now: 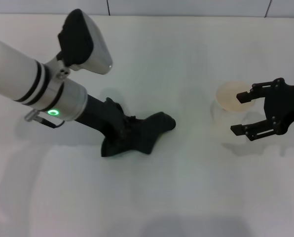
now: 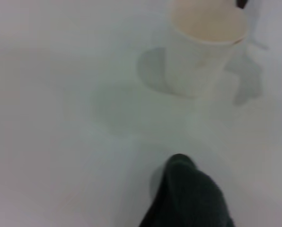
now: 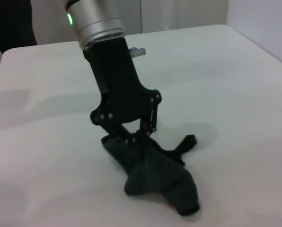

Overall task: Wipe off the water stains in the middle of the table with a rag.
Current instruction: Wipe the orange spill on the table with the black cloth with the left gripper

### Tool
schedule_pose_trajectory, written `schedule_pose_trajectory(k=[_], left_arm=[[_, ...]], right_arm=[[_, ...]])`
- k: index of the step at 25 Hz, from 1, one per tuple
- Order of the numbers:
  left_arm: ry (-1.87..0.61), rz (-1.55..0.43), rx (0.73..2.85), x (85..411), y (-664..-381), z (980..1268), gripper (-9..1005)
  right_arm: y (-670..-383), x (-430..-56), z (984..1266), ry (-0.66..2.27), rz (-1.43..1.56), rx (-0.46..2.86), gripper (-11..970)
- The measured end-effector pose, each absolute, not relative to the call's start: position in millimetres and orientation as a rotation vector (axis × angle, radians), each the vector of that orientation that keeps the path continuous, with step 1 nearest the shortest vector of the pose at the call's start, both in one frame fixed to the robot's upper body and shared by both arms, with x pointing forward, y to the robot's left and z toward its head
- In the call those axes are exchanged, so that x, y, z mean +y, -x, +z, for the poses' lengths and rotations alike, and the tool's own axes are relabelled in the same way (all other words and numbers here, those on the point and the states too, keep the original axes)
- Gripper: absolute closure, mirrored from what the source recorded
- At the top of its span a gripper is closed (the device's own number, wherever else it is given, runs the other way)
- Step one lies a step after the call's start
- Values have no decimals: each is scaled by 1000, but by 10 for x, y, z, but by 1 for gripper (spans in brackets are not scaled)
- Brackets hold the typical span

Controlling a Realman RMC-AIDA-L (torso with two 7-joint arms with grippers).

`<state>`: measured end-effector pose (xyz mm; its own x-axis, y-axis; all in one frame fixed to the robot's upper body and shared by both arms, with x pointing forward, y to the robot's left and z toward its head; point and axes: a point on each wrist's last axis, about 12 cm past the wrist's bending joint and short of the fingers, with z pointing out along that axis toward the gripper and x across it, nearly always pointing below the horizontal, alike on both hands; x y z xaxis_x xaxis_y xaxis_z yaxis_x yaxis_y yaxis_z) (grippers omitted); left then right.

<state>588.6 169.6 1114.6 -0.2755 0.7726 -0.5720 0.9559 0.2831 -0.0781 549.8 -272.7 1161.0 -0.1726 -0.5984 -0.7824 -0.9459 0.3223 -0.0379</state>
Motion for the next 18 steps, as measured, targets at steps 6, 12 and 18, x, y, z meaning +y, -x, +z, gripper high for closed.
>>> schedule_pose_trajectory(k=[6,12,18], left_arm=[[-1434,-483,2200,1991,-5980,11149,877],[-1386,-459,2209,2100,-6019,11170,873],[-1559,-546,2113,1733,-5894,11165,869]], right_arm=[[-5502,-2727,11639,1369,609,1863,146],[-5504,-2729,11664,1374,610,1859,145],[-5495,-2754,11690,1365,604,1857,147]])
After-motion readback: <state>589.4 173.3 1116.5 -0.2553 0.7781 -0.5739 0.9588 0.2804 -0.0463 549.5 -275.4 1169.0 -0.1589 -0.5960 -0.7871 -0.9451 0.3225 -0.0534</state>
